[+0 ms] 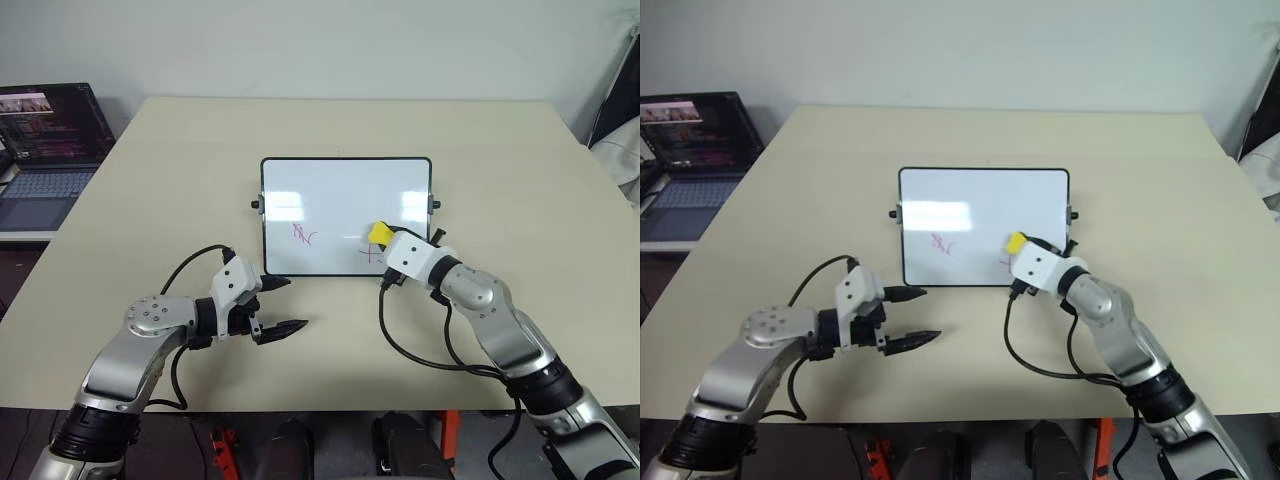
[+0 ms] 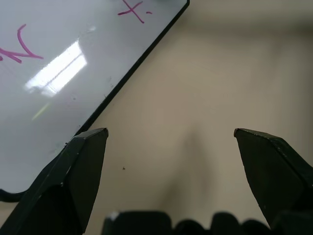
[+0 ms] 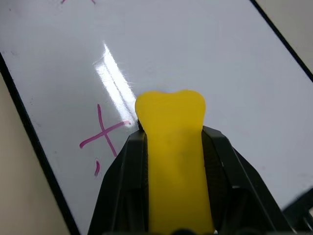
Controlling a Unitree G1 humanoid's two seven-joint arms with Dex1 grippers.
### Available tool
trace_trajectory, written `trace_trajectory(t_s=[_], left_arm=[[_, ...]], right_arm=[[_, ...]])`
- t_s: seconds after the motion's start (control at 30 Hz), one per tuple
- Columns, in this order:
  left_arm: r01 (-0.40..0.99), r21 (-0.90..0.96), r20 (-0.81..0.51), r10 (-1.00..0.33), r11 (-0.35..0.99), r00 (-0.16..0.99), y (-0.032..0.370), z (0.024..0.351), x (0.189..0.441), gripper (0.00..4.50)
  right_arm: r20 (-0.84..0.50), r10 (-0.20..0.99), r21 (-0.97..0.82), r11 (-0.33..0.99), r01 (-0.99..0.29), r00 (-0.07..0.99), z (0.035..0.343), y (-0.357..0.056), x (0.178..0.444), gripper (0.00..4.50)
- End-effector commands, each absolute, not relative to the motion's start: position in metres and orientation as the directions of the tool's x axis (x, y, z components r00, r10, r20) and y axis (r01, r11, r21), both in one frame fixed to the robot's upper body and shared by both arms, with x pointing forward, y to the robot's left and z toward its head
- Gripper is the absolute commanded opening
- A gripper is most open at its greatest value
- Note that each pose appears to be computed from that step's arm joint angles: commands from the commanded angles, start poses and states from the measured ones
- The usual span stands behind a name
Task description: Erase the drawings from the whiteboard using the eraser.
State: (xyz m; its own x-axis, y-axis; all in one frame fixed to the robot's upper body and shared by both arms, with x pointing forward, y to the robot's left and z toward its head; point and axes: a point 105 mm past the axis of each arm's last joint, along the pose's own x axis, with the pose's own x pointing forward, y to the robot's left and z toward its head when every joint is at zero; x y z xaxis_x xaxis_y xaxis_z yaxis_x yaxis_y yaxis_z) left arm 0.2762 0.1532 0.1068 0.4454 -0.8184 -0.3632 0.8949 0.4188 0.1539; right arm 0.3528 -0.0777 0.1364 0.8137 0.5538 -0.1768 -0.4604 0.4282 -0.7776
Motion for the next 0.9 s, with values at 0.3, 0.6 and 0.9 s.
trace_trajectory(t_s=[0.3, 0.6, 0.9], left_arm=[[0.897, 0.187, -0.345, -0.828, 0.401, 0.442, 0.152, 0.110, 0.272, 4.50], [0.902, 0.182, -0.334, -0.838, 0.391, 0.431, 0.145, 0.115, 0.274, 4.50], [0.903, 0.181, -0.330, -0.841, 0.389, 0.429, 0.142, 0.117, 0.275, 4.50]], right_arm=[[-0.235, 0.510, -0.808, 0.371, -0.458, 0.828, 0.134, -0.084, 0.365, 1.12], [-0.338, 0.623, -0.773, 0.244, -0.586, 0.705, 0.111, -0.061, 0.341, 1.12], [-0.240, 0.450, -0.829, 0.366, -0.423, 0.860, 0.131, -0.095, 0.373, 1.12]])
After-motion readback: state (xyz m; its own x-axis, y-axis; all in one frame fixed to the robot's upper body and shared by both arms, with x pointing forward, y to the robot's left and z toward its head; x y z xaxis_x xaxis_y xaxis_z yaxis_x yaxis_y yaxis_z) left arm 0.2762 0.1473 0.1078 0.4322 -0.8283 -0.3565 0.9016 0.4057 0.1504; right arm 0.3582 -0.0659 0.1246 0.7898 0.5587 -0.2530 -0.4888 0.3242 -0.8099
